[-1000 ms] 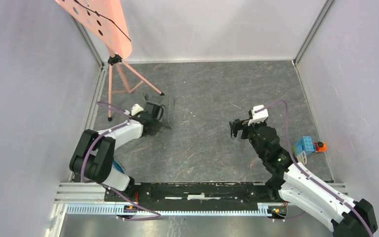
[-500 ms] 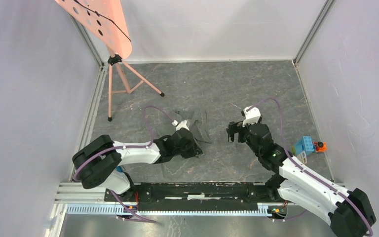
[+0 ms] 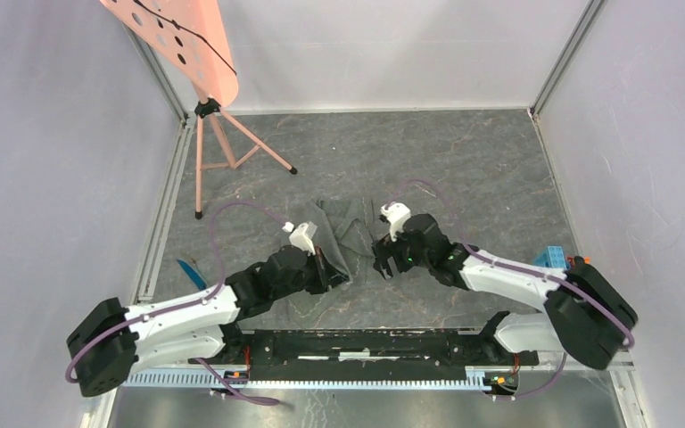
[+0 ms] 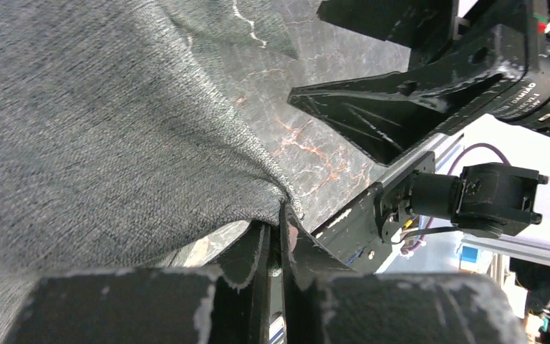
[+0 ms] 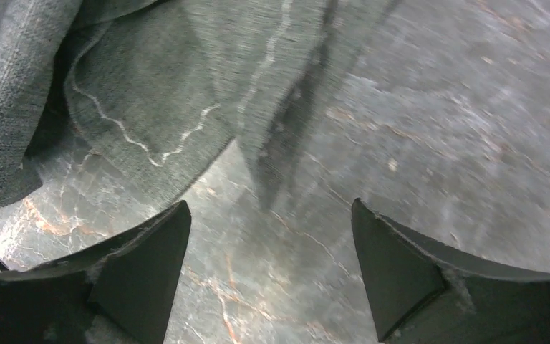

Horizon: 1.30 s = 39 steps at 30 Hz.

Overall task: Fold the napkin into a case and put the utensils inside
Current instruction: Pick up the crumpled napkin from the center of the board.

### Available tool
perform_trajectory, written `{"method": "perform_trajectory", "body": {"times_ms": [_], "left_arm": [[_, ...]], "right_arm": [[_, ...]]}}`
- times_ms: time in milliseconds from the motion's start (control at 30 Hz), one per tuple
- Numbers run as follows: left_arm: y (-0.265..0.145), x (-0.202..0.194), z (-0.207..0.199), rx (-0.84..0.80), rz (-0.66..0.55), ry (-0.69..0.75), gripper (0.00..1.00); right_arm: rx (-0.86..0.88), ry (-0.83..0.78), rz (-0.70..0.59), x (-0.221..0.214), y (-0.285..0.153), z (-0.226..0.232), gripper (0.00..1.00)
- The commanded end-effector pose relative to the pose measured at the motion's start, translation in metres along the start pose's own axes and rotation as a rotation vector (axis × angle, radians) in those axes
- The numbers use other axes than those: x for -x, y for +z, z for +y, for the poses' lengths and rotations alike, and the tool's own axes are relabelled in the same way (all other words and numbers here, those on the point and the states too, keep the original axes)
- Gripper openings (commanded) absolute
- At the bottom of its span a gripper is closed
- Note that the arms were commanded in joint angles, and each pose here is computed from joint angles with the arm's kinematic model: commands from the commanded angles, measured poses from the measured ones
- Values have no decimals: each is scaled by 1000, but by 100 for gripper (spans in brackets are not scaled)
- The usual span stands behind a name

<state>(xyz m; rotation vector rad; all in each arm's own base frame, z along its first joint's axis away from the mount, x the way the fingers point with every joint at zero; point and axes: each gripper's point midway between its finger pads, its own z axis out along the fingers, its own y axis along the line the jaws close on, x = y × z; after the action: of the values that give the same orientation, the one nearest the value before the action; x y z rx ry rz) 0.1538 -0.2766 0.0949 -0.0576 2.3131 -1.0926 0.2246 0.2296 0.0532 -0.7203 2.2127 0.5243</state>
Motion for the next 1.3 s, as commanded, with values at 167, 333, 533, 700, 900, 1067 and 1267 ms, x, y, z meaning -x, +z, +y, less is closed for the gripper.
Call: {"method": "perform_trajectory", "body": {"times_ms": [167, 333, 533, 700, 900, 1067, 1267], "left_arm": [[-36, 19, 2, 28, -84, 3, 2], [-76, 51, -4, 103, -181, 40, 2], [-132, 105, 16, 322, -400, 107, 2], [-153, 128, 34, 478, -497, 139, 2], [-166, 154, 36, 590, -571, 205, 2], [-151, 173, 54, 742, -557, 277, 2], [-128, 189, 126, 1021, -411, 107, 5]], "right_arm": [[-194, -72, -44, 38, 52, 11, 45], [-465, -38, 9, 40, 27, -29, 0], [-585, -19, -101, 55, -48, -61, 0], [-591, 19, -182, 72, -97, -71, 0], [-522, 8, -352, 120, -154, -59, 0], [-620, 13, -414, 138, -184, -72, 0], [-903, 80, -354, 115, -197, -109, 0]]}}
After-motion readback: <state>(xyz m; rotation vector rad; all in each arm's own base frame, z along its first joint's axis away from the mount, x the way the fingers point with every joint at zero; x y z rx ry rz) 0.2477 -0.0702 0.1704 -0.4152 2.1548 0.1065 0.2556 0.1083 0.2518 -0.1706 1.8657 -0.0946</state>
